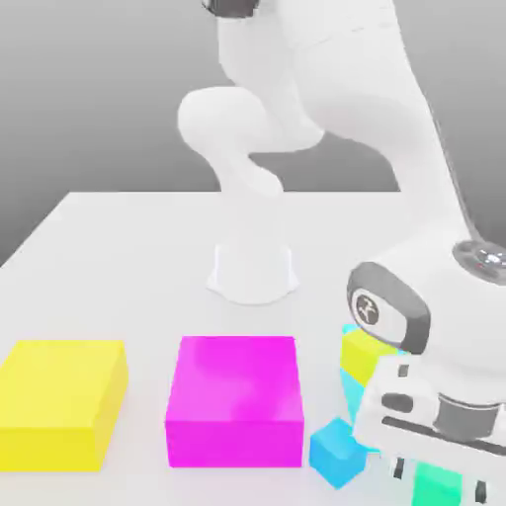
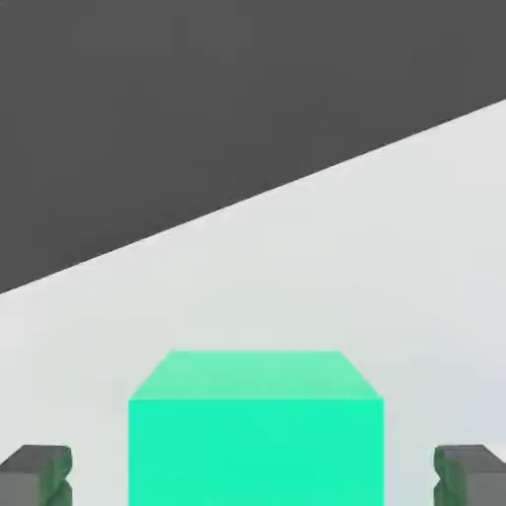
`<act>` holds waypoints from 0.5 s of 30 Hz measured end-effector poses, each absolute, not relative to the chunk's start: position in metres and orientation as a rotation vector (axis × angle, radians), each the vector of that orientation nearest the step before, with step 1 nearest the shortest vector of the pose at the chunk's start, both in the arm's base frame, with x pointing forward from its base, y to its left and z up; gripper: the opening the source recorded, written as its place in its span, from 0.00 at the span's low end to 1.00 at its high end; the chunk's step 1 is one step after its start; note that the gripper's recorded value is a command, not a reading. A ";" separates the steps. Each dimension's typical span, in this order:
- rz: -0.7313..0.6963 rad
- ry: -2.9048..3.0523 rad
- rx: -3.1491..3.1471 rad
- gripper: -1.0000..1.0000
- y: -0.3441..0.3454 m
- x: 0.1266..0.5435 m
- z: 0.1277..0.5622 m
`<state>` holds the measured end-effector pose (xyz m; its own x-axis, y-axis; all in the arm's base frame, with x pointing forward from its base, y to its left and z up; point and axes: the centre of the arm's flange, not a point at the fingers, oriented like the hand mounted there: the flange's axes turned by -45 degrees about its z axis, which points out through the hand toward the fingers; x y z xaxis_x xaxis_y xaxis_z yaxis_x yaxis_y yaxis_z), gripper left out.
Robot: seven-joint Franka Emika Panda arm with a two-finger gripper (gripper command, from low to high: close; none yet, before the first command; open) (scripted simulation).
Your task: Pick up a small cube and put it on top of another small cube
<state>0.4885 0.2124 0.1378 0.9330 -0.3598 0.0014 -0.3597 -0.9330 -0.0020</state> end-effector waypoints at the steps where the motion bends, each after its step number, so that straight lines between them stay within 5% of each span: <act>1: -0.003 0.574 -3.086 0.00 0.212 0.489 0.138; 4: -0.003 0.575 -3.085 0.00 0.213 0.488 0.135; 8: -0.001 0.586 -3.084 0.00 0.212 0.487 0.185; 15: 0.013 1.208 -2.908 0.00 0.152 0.461 0.225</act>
<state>0.4611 0.1517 0.2252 0.7056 -0.7086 -0.0047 -0.7085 -0.7056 0.0104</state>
